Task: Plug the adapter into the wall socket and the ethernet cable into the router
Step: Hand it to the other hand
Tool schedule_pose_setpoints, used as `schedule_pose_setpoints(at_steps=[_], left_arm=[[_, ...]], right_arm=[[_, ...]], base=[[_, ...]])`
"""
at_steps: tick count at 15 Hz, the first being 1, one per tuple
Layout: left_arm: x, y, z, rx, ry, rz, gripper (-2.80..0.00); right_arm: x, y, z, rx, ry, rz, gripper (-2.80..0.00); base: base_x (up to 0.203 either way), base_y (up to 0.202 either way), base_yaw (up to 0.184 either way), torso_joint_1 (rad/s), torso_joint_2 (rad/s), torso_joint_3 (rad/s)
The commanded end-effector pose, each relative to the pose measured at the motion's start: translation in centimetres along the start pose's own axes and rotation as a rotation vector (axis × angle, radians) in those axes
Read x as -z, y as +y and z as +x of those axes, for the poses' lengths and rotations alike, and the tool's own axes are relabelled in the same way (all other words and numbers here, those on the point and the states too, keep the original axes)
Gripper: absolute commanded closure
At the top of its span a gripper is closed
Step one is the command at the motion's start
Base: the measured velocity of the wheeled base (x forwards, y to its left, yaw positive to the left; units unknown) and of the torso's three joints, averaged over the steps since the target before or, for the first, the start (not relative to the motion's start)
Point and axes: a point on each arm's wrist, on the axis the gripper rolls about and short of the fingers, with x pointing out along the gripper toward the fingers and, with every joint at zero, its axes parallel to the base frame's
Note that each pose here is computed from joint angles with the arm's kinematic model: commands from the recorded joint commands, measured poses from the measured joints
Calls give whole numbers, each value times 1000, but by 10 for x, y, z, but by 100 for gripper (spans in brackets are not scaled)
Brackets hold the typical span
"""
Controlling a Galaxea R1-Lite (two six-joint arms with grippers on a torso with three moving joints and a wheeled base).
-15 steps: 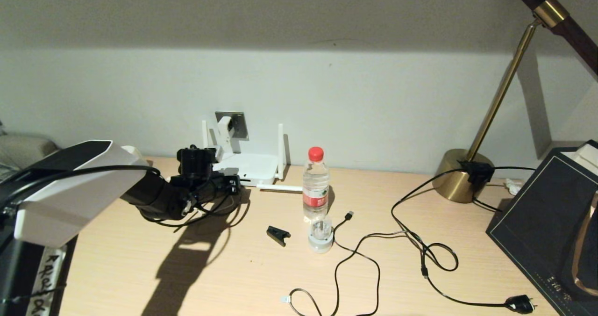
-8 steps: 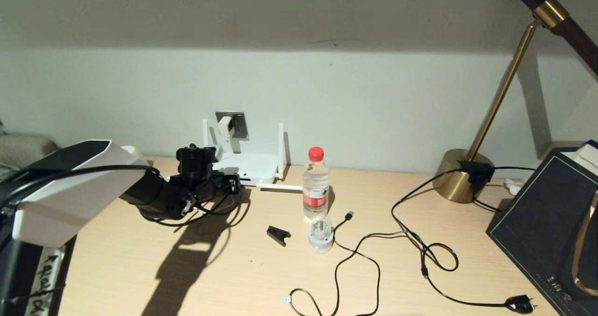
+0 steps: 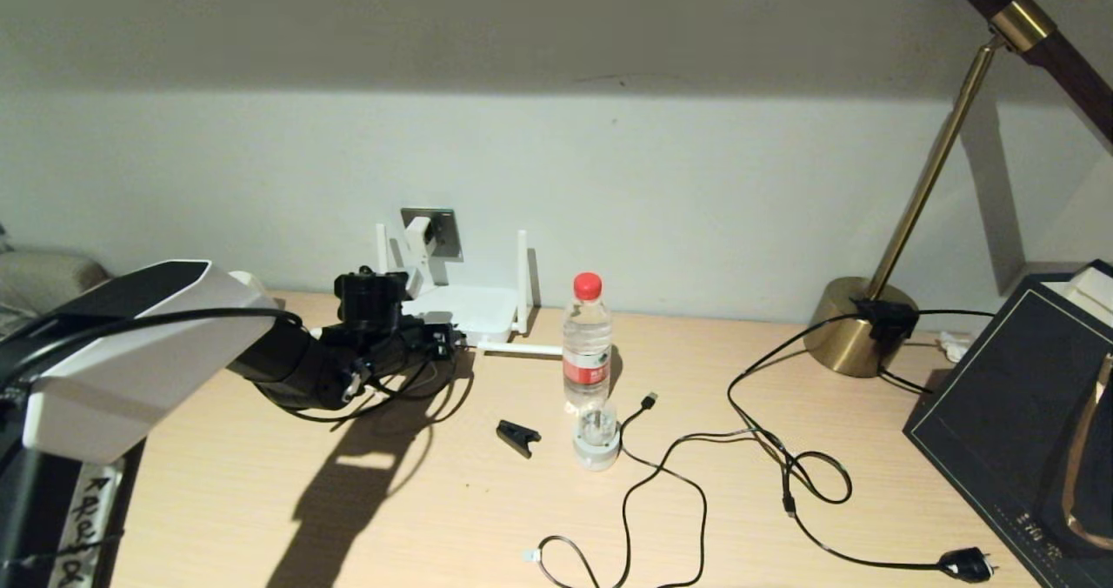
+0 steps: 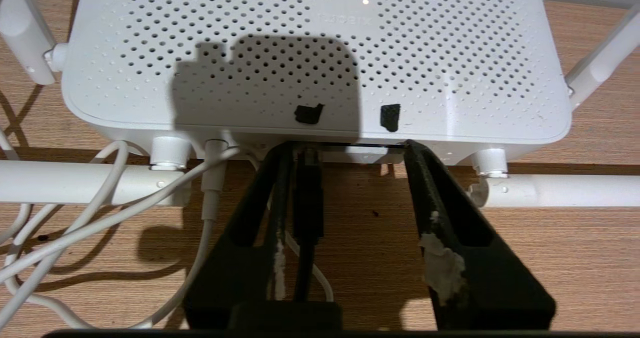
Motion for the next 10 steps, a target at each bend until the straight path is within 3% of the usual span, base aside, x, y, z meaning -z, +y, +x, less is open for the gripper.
schedule_pose_setpoints(at_steps=[1,10], left_arm=[[4,1,-1,-5,12,0,-280],[19,3,-5,-8,30,0,-280]], right_arm=[[2,0,1,0,9,0,0],[2,0,1,-1,9,0,0]], base=[[0,0,0,0,0,0],[0,0,0,0,0,0]])
